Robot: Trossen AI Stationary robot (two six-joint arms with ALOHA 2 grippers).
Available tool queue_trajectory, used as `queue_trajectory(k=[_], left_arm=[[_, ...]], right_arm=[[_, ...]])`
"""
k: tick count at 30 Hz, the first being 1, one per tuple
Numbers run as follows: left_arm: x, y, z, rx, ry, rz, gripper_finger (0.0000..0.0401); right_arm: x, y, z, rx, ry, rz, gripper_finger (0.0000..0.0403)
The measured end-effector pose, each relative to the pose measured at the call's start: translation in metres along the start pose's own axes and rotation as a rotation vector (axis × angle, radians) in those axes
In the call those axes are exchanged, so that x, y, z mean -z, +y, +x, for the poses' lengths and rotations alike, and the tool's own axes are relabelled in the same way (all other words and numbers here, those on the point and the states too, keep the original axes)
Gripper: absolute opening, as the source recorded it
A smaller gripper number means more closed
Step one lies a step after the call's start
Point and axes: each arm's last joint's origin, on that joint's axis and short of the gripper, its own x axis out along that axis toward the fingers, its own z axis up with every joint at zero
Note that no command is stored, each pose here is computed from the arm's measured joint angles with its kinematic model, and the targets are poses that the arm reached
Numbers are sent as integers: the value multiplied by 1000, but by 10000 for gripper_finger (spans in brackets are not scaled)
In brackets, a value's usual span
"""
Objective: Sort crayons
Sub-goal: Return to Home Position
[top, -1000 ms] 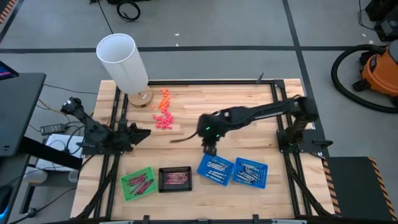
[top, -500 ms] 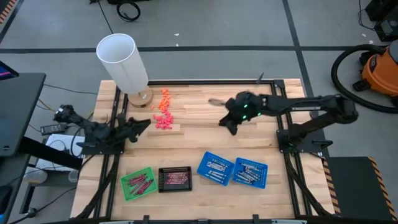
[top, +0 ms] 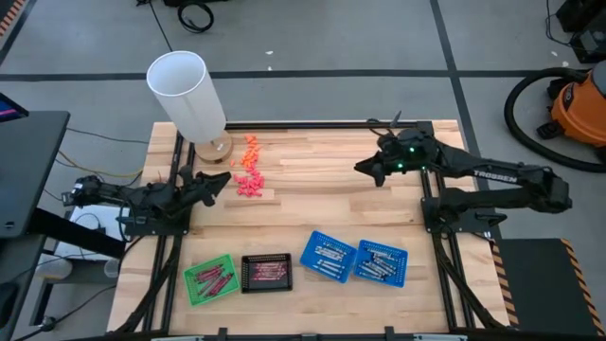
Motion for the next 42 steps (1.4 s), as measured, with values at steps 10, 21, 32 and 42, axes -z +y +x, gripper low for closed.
queue_trajectory(k=[10, 21, 32, 42], left_arm=[[2, 4, 0, -55, -14, 20, 142], [2, 6, 0, -94, -46, -68, 142], [0, 8, 0, -159, -83, 177, 142], [1, 8, 0, -178, -38, 702, 142]], right_arm=[[37, -24, 3, -40, -104, 58, 100], [67, -55, 9, -81, -149, 114, 100], [107, -85, 10, 19, -121, 349, 100], [134, -101, 9, 185, 93, -215, 100]])
